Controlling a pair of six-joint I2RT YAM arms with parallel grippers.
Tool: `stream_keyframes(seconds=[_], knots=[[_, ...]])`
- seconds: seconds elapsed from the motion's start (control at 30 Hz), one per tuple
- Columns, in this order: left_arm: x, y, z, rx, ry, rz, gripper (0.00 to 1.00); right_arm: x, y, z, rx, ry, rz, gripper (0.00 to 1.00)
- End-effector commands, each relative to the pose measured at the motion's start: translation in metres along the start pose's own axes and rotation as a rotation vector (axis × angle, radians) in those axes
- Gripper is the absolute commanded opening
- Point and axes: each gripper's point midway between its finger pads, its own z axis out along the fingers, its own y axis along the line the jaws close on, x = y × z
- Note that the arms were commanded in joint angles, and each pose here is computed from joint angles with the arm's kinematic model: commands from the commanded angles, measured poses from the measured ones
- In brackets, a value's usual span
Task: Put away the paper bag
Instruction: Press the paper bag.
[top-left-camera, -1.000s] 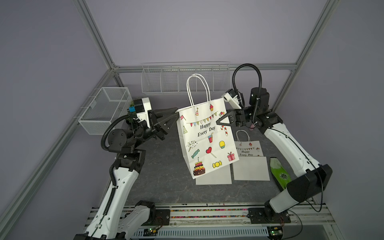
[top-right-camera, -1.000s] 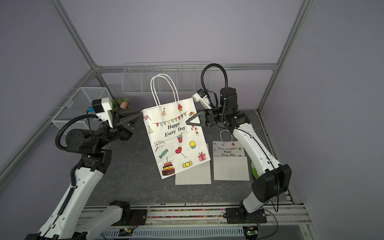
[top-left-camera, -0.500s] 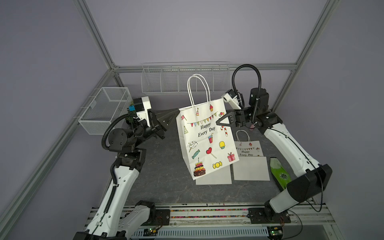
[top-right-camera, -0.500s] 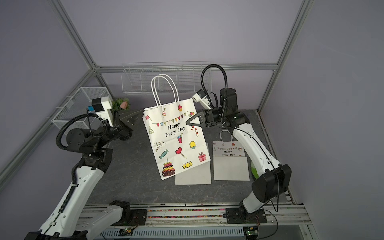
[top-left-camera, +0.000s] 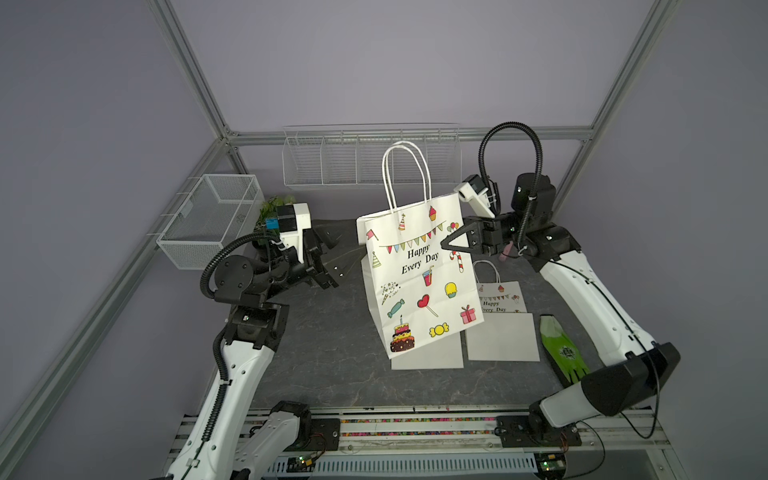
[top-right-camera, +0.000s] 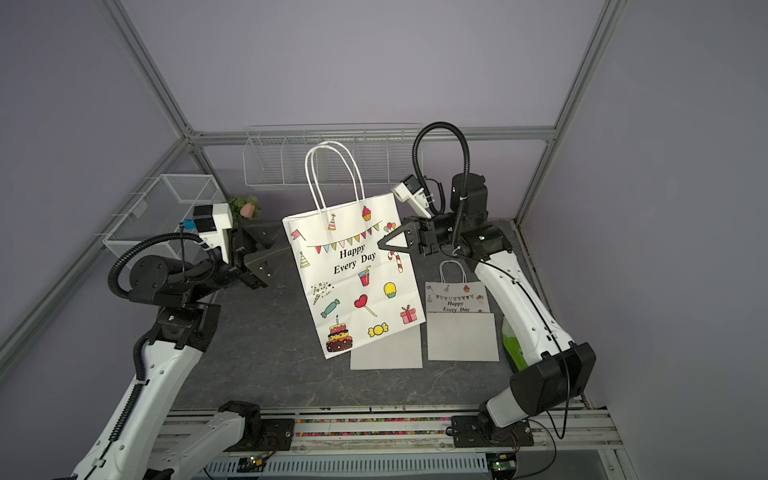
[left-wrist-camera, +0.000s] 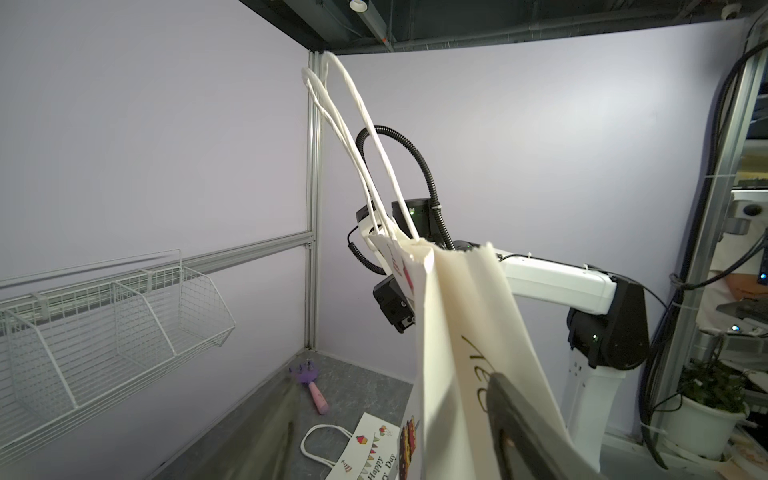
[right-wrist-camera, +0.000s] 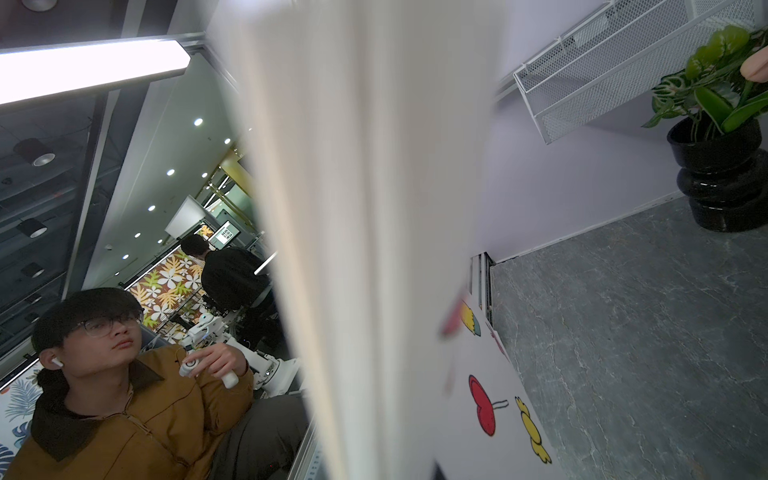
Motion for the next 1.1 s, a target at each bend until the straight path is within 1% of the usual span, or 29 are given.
stream_keyframes(seconds=[0.0, 0.03, 0.07, 0.17, 0.23, 0.27, 0.3, 0.33, 0.37, 0.47, 0.53, 0.6, 0.67, 0.73, 0.8, 0.83, 0.9, 0.93, 0.97, 1.03, 1.07], knots=[[0.001, -0.007, 0.002, 0.042, 0.033, 0.006, 0.62, 0.002, 0.005, 0.001, -0.008, 0.005, -0.014, 0.07], [0.003, -0.008, 0.003, 0.059, 0.040, -0.002, 0.62, 0.000, 0.005, 0.001, -0.003, 0.002, -0.016, 0.07], [0.005, -0.010, 0.003, 0.078, 0.049, -0.009, 0.64, -0.002, 0.004, 0.000, 0.002, -0.001, -0.019, 0.07], [0.009, -0.014, 0.005, 0.112, 0.069, -0.029, 0.75, -0.010, 0.003, -0.001, 0.028, -0.017, -0.025, 0.07], [0.013, -0.018, 0.006, 0.139, 0.085, -0.040, 0.78, -0.014, 0.001, -0.003, 0.054, -0.028, -0.024, 0.07], [0.016, -0.021, 0.007, 0.160, 0.099, -0.049, 0.77, -0.016, 0.000, -0.004, 0.071, -0.033, -0.026, 0.07], [0.019, -0.024, 0.008, 0.181, 0.114, -0.057, 0.72, -0.017, -0.001, -0.005, 0.086, -0.037, -0.025, 0.07], [0.023, -0.026, 0.009, 0.199, 0.135, -0.069, 0.65, -0.019, -0.002, -0.006, 0.102, -0.040, -0.030, 0.07], [0.027, -0.028, 0.011, 0.209, 0.155, -0.074, 0.62, -0.020, -0.002, -0.006, 0.113, -0.043, -0.031, 0.07], [0.037, -0.033, 0.013, 0.242, 0.205, -0.088, 0.63, -0.024, -0.002, -0.006, 0.147, -0.055, -0.042, 0.07], [0.040, -0.034, 0.013, 0.259, 0.215, -0.099, 0.66, -0.028, -0.002, -0.009, 0.181, -0.070, -0.053, 0.07], [0.041, -0.035, 0.014, 0.264, 0.220, -0.105, 0.65, -0.032, 0.000, -0.011, 0.208, -0.082, -0.064, 0.07], [0.043, -0.034, 0.013, 0.262, 0.225, -0.104, 0.57, -0.036, 0.001, -0.013, 0.238, -0.095, -0.073, 0.07], [0.045, -0.033, 0.014, 0.261, 0.234, -0.112, 0.53, -0.039, 0.004, -0.015, 0.258, -0.105, -0.087, 0.07], [0.048, -0.030, 0.016, 0.258, 0.240, -0.115, 0.48, -0.042, 0.007, -0.016, 0.278, -0.114, -0.098, 0.07], [0.050, -0.027, 0.017, 0.251, 0.245, -0.123, 0.42, -0.043, 0.008, -0.017, 0.288, -0.119, -0.105, 0.07], [0.054, -0.021, 0.020, 0.235, 0.258, -0.137, 0.28, -0.044, 0.009, -0.018, 0.307, -0.128, -0.114, 0.07], [0.056, -0.018, 0.021, 0.224, 0.261, -0.140, 0.18, -0.044, 0.010, -0.018, 0.310, -0.130, -0.114, 0.07], [0.056, -0.016, 0.021, 0.219, 0.261, -0.140, 0.10, -0.044, 0.011, -0.018, 0.313, -0.130, -0.117, 0.07], [0.056, -0.015, 0.022, 0.211, 0.260, -0.140, 0.05, -0.043, 0.012, -0.018, 0.320, -0.132, -0.117, 0.07], [0.056, -0.014, 0.022, 0.205, 0.258, -0.136, 0.05, -0.043, 0.012, -0.018, 0.325, -0.131, -0.117, 0.07]])
